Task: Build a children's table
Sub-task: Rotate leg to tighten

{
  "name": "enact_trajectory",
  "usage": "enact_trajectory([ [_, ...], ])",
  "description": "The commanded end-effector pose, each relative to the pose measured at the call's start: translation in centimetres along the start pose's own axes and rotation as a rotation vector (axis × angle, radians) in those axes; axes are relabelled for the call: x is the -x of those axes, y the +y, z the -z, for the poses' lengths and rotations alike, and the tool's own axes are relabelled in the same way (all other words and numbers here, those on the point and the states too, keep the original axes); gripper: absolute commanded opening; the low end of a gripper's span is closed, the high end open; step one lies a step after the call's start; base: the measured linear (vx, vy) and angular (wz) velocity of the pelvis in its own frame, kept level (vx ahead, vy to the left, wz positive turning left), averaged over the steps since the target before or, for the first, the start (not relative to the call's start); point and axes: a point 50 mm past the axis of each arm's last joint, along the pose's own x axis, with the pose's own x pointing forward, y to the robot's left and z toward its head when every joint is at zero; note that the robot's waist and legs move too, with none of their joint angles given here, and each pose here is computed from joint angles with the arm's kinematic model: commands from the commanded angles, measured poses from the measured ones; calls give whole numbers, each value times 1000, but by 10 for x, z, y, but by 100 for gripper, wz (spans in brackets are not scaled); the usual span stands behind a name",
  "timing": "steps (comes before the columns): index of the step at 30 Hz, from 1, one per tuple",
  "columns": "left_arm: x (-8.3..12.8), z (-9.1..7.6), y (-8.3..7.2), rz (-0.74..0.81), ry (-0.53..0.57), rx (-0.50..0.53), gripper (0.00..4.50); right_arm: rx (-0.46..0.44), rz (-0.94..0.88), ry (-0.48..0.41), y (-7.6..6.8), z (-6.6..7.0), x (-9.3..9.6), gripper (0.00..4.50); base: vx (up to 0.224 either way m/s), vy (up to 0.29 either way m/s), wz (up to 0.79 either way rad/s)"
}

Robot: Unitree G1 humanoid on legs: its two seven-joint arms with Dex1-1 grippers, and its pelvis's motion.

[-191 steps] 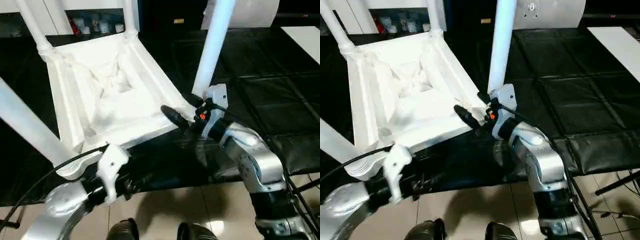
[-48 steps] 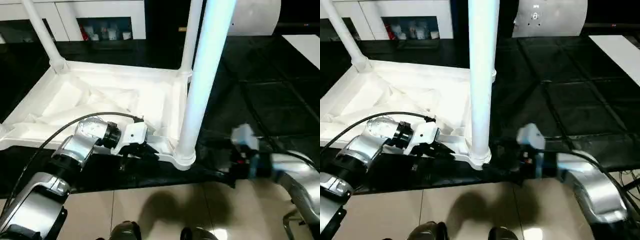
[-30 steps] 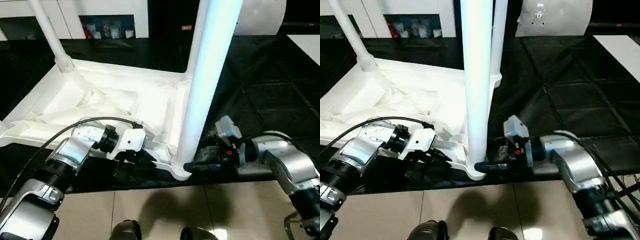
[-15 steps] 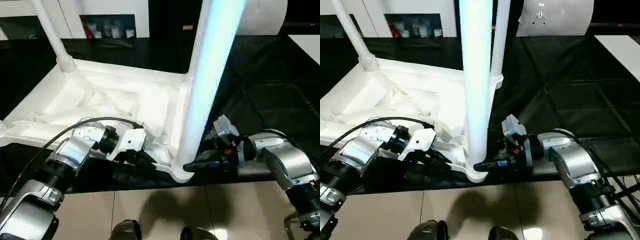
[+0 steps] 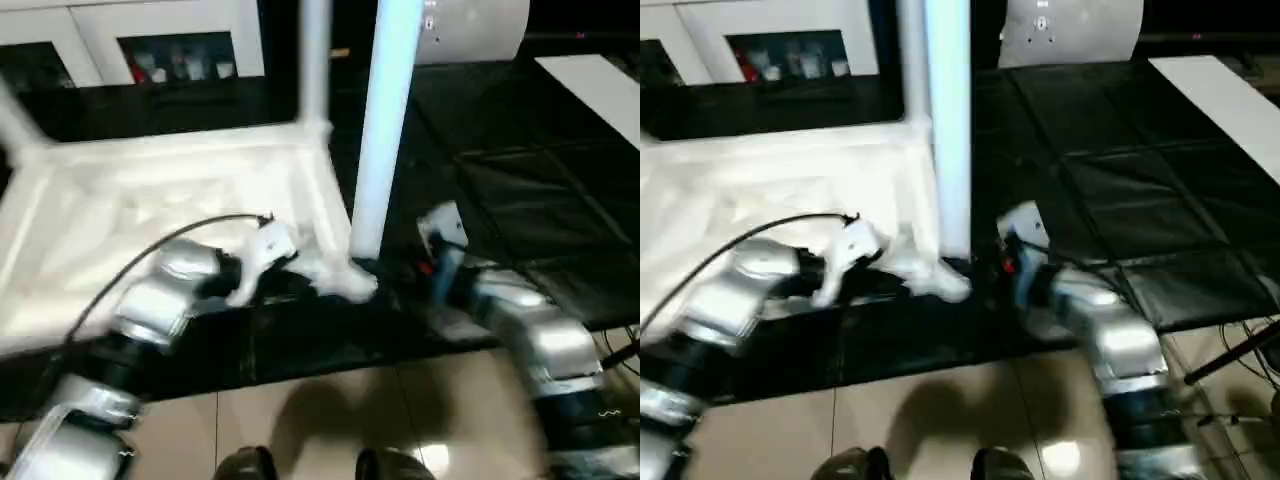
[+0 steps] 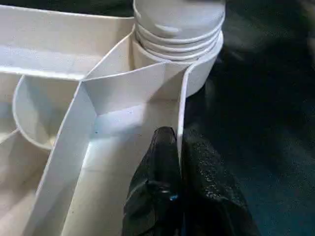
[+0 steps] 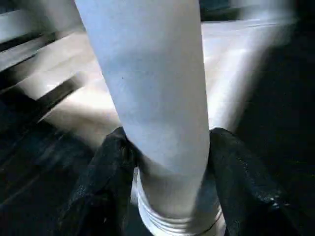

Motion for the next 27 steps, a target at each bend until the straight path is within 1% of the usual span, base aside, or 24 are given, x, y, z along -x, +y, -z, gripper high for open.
enact_trajectory([
  [1, -25, -36, -13, -45, -133, -6, 0, -76, -46, 80, 40, 17, -30, 198, 0, 0, 0],
  [3, -30, -39, -15, -73, -139, 1, 0, -91, 19, 93, 40, 19, -35, 198, 0, 0, 0],
  [5, -42, -49, -21, -125, -155, 26, 0, -133, 133, 90, 45, 21, -47, 198, 0, 0, 0],
  [6, -42, -49, -21, -125, -155, 26, 0, -133, 133, 90, 45, 21, -47, 198, 0, 0, 0],
  [7, -47, -54, -23, -136, -165, 13, 0, -129, 172, 53, 48, 18, -51, 233, 0, 0, 0],
  [8, -47, -54, -23, -137, -164, 12, 0, -128, 173, 52, 48, 18, -51, 254, 0, 0, 0],
  [9, -46, -53, -22, -147, -154, -10, 0, -113, 197, 32, 46, 15, -51, 268, 0, 0, 0],
  [11, -40, -45, -18, -141, -125, -58, 0, -91, 217, -28, 33, 9, -44, 274, 0, 0, 0],
  [12, -38, -44, -17, -137, -120, -65, 0, -88, 208, -40, 31, 8, -42, 288, 0, 0, 0],
  [13, -33, -38, -16, -118, -103, -91, 0, -62, 172, -62, 23, 5, -35, 312, 0, 0, 0],
  [14, -30, -35, -15, -107, -94, -105, 0, -43, 154, -70, 20, 4, -31, 312, 0, 0, 0],
  [16, -18, -20, -14, -59, -57, -140, 0, -5, 52, -96, 6, -2, -12, 319, 0, 0, 0],
  [17, -18, -20, -14, -59, -57, -140, 0, -5, 52, -96, 6, -2, -12, 331, 0, 0, 0],
  [18, -15, -17, -13, -48, -52, -149, 0, 3, 33, -100, 3, -3, -7, 346, 0, 0, 0],
  [19, -12, -14, -14, -26, -48, -156, 0, 29, 1, -100, -1, -4, -1, 355, 0, 0, 0],
  [22, 3, 2, -18, 120, -19, -243, 0, 152, -166, -34, -17, -6, 25, 375, 0, 0, 0],
  [23, 7, 5, -20, 168, -14, -273, 0, 176, -221, -3, -20, -5, 31, 385, 0, 0, 0],
  [24, 9, 6, -20, 194, -12, -289, 0, 188, -252, 15, -21, -5, 34, 385, 0, 0, 0],
  [25, 13, 8, -22, 247, -23, -289, 0, 223, -336, 47, -22, -5, 41, 385, 0, 0, 0],
  [26, 13, 8, -22, 251, -24, -288, 0, 226, -342, 49, -22, -5, 41, 385, 0, 0, 0],
  [27, 15, 9, -23, 286, -29, -297, 0, 234, -382, 63, -23, -6, 44, 385, 0, 0, 0],
])
